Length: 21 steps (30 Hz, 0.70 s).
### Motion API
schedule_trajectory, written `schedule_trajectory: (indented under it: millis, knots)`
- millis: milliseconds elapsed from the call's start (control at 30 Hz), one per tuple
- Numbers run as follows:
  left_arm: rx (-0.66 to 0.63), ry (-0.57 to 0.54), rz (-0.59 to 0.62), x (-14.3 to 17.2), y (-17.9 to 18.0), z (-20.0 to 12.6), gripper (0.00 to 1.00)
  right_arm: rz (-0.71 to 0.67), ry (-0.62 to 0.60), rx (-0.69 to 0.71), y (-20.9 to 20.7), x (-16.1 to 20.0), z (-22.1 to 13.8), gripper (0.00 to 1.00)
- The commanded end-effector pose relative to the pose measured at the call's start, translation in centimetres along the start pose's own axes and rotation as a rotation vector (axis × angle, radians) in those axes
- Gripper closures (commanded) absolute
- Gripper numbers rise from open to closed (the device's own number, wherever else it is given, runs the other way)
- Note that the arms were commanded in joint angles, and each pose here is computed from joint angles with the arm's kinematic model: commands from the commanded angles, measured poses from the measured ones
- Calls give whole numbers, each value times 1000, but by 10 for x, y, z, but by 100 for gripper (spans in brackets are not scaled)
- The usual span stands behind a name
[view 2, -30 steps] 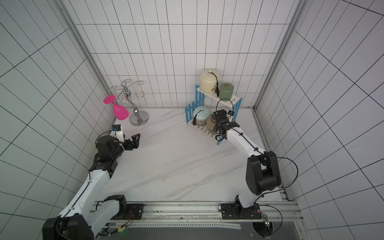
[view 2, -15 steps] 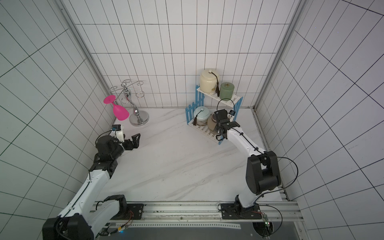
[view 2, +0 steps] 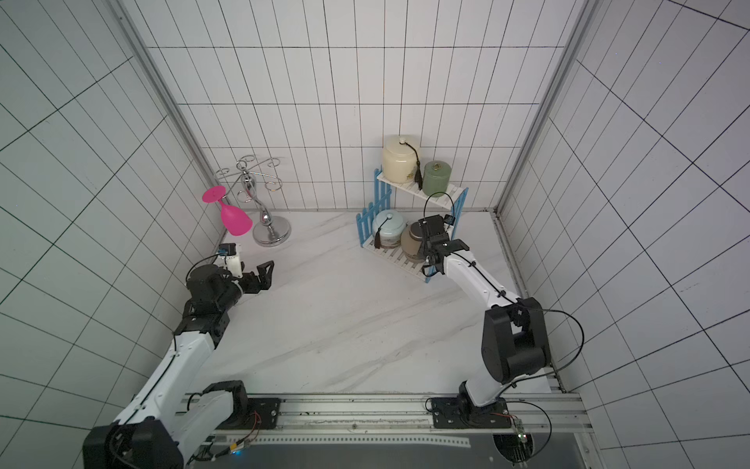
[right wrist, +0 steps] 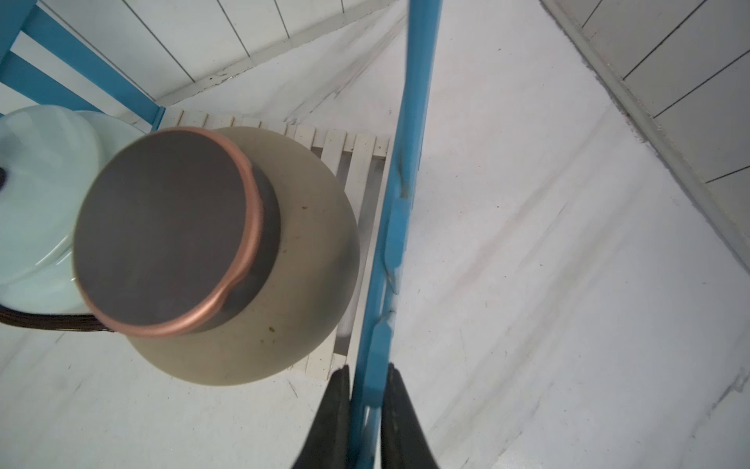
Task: Remove the tea canisters from the shelf
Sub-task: Move the shelf to the center of the board.
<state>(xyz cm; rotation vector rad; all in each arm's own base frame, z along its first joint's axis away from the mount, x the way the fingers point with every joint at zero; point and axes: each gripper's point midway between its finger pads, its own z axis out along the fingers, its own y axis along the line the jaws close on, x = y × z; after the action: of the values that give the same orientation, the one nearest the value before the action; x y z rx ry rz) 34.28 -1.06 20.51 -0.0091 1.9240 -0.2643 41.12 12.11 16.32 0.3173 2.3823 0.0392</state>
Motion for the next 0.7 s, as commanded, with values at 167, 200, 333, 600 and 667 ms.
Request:
schedule_trajectory:
  millis: [167,200,333,600,667]
  knots:
    - [6,-29,10,-5,0,-3,1,-220,43,-296,67,31,-34,100]
    - [8,-31,11,-5,0,-3,1,-225,42,-302,67,33,-35,100]
    - [15,-29,10,-5,-2,-3,1,-246,38,-308,65,36,-37,100]
    - [18,-29,10,-5,-2,-3,1,-287,7,-307,74,19,-31,100]
    - [17,-29,10,-5,-2,-3,1,-279,8,-313,80,15,-28,100]
